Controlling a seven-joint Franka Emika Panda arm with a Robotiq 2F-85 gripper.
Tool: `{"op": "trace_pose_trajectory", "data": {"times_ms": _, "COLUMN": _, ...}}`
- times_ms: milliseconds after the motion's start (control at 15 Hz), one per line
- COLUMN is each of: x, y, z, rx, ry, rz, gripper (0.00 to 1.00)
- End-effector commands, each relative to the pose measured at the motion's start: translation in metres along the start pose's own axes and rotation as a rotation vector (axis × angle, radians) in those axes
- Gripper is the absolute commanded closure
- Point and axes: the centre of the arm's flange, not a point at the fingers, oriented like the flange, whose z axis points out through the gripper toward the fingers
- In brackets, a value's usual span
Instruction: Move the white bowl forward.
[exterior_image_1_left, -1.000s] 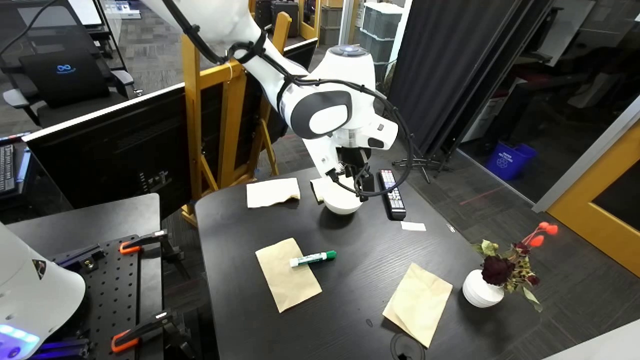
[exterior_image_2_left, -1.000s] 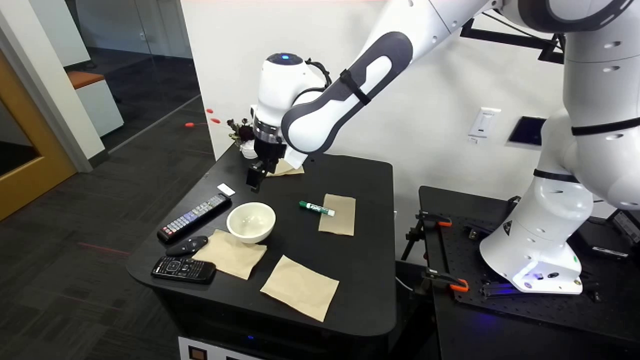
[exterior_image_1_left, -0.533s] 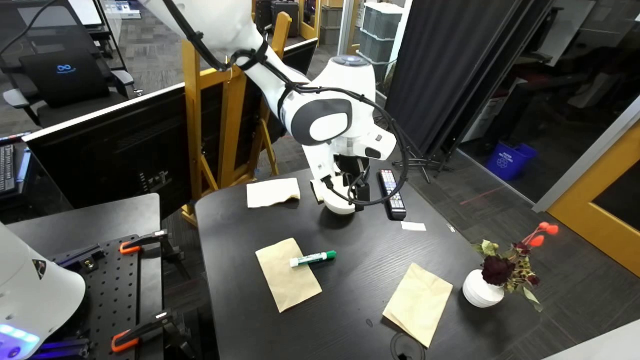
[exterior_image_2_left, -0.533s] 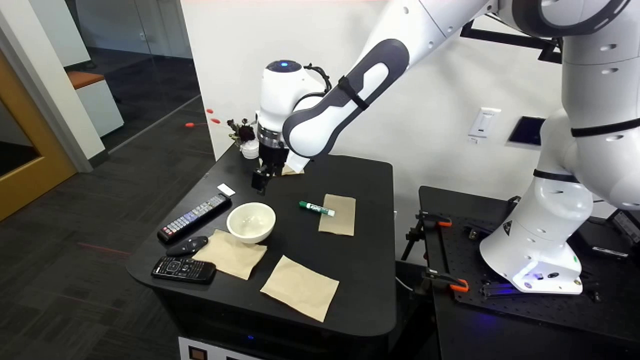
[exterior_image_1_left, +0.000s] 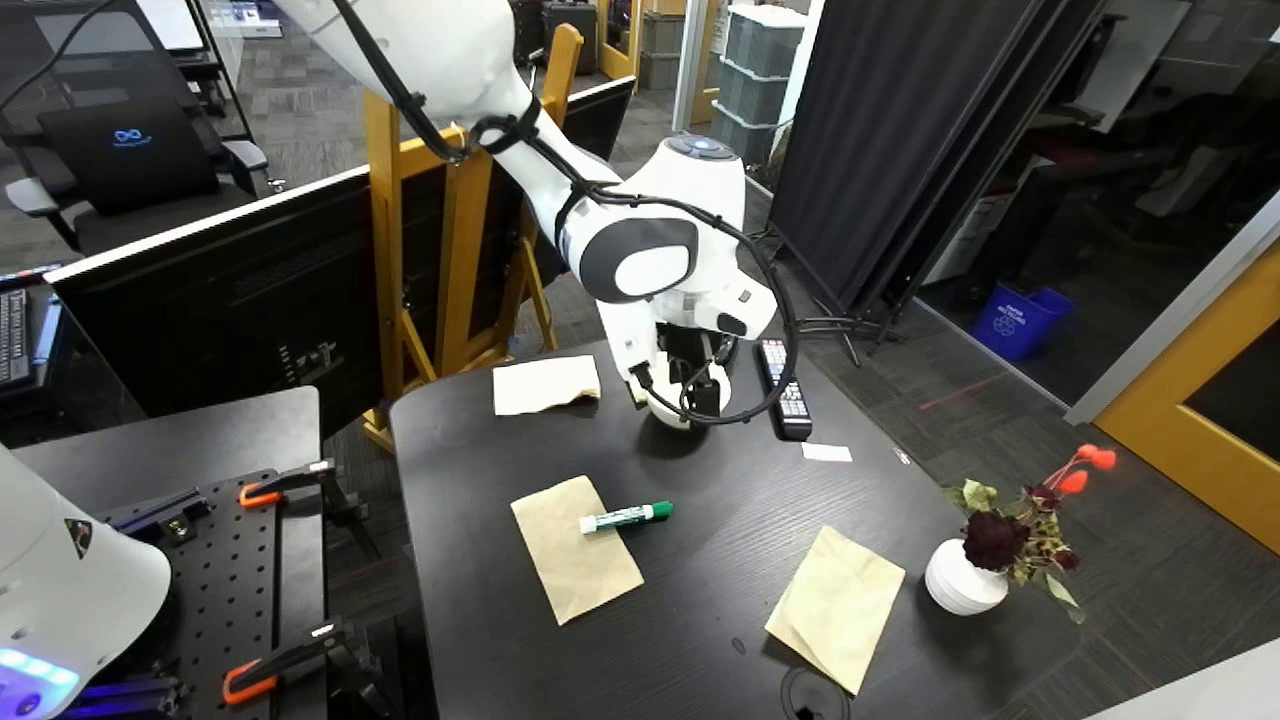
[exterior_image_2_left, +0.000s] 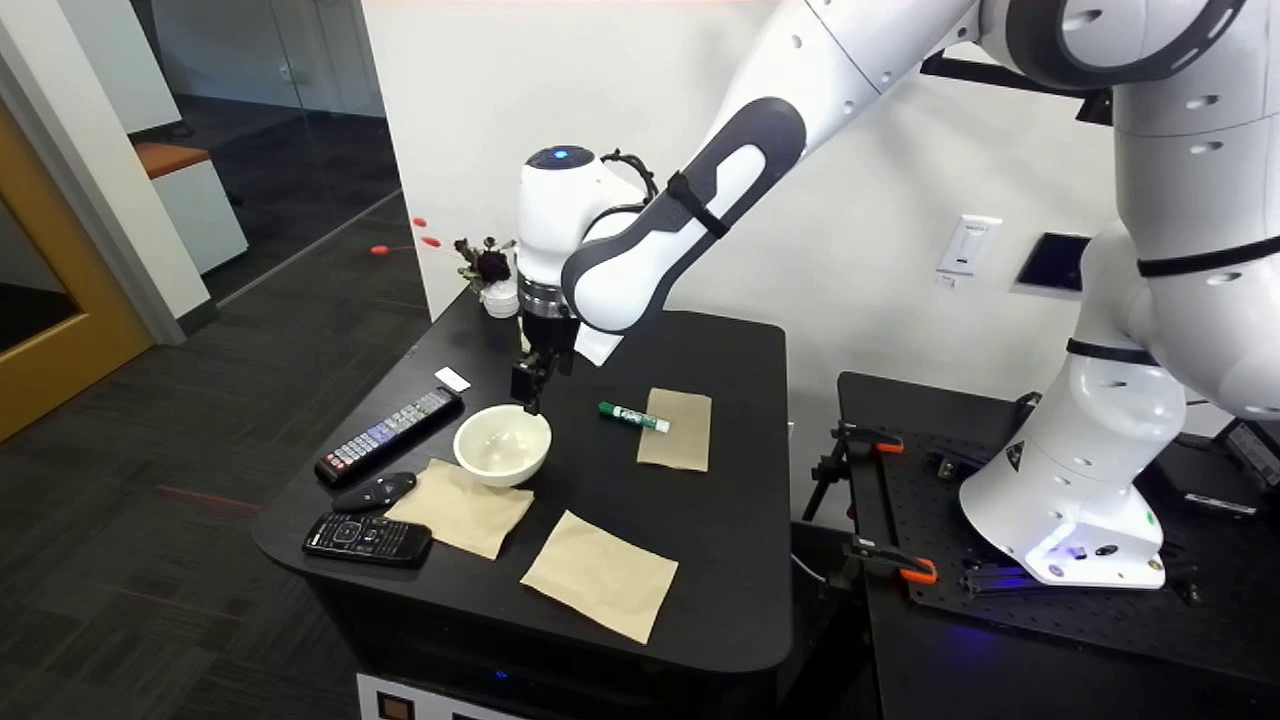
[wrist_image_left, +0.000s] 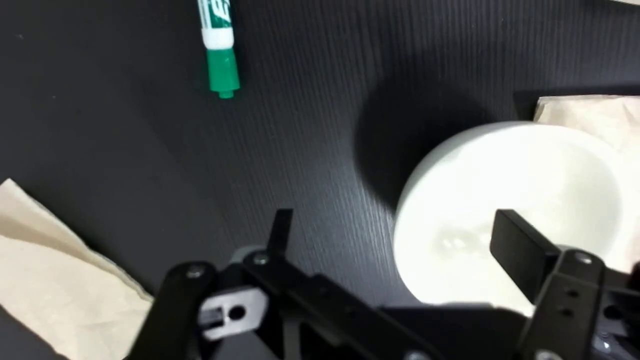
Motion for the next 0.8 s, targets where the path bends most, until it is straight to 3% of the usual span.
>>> {"op": "trace_pose_trajectory", "data": {"times_ms": 0, "x": 0.010, "y": -0.005, "z": 0.013, "rx": 0.019, "ry": -0.029, "rz": 0.039, "gripper": 0.00}}
{"op": "trace_pose_trajectory", "data": {"times_ms": 733, "x": 0.022, "y": -0.011, "z": 0.040, "rx": 0.046, "ry": -0.019, "rz": 0.092, "gripper": 0.00}}
